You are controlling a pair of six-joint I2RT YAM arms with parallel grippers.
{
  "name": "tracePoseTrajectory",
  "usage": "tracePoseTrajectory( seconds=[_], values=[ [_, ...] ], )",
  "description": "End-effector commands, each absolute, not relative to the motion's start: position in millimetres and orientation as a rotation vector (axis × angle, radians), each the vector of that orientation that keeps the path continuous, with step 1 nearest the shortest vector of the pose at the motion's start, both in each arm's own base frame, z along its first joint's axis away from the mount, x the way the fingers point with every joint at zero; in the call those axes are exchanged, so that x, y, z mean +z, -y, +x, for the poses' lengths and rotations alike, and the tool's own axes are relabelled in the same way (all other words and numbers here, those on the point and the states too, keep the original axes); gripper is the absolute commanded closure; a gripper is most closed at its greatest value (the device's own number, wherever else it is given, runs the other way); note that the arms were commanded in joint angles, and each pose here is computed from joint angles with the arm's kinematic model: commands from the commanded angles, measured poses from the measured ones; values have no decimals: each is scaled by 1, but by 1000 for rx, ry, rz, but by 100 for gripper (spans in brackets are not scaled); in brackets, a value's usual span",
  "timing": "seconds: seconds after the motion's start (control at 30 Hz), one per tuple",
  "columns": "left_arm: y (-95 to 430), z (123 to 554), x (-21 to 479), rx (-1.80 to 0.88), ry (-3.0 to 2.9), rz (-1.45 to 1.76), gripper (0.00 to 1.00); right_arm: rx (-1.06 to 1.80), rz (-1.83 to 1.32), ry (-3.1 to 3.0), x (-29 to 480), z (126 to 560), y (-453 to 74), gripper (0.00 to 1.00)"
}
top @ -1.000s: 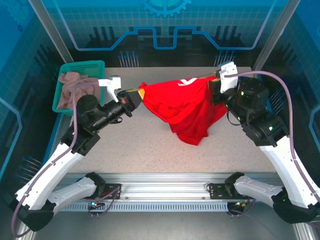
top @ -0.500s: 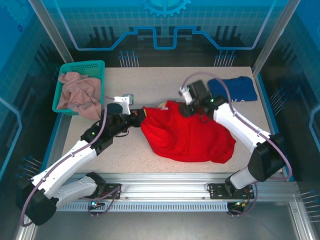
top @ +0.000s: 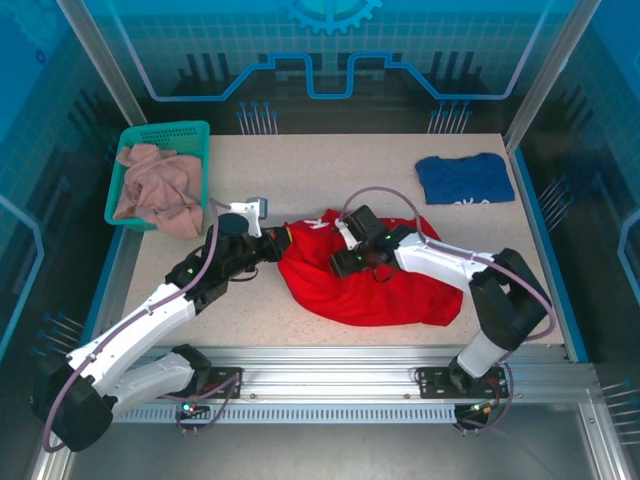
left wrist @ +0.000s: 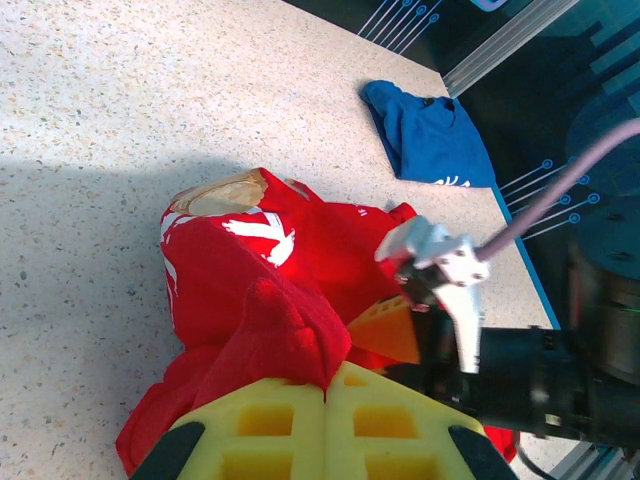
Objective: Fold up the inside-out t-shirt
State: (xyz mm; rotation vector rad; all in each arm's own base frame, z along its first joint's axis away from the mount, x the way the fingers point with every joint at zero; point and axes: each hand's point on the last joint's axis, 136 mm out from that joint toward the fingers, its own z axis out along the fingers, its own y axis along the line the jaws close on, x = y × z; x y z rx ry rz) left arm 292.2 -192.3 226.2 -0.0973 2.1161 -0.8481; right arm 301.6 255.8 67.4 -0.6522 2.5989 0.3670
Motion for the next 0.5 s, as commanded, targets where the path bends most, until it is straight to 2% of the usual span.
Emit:
tracePoseTrajectory(
  seconds=[0.0,0.1,0.17,0.2,0.27,0.33,0.47],
  values=[
    [192,292,237,-864,-2070,-85,100,408,-625,-2534,65,328,-271,40],
    [190,292,238,-858,-2069,-88,100,389,-633,-2526,50,339,-276,48],
    [188,293,235,-850,-2071,-100,100,358,-630,-2501,52,352,-273,61],
    [185,294,233,-840,-2075,-108,100,353,-620,-2483,60,359,-270,71],
    [176,297,229,-814,-2081,-144,100,362,-604,-2431,85,367,-262,88],
    [161,302,226,-788,-2074,-202,100,394,-583,-2358,125,369,-250,100],
    [135,320,244,-780,-1999,-308,100,530,-555,-2216,206,365,-234,100]
  ],
)
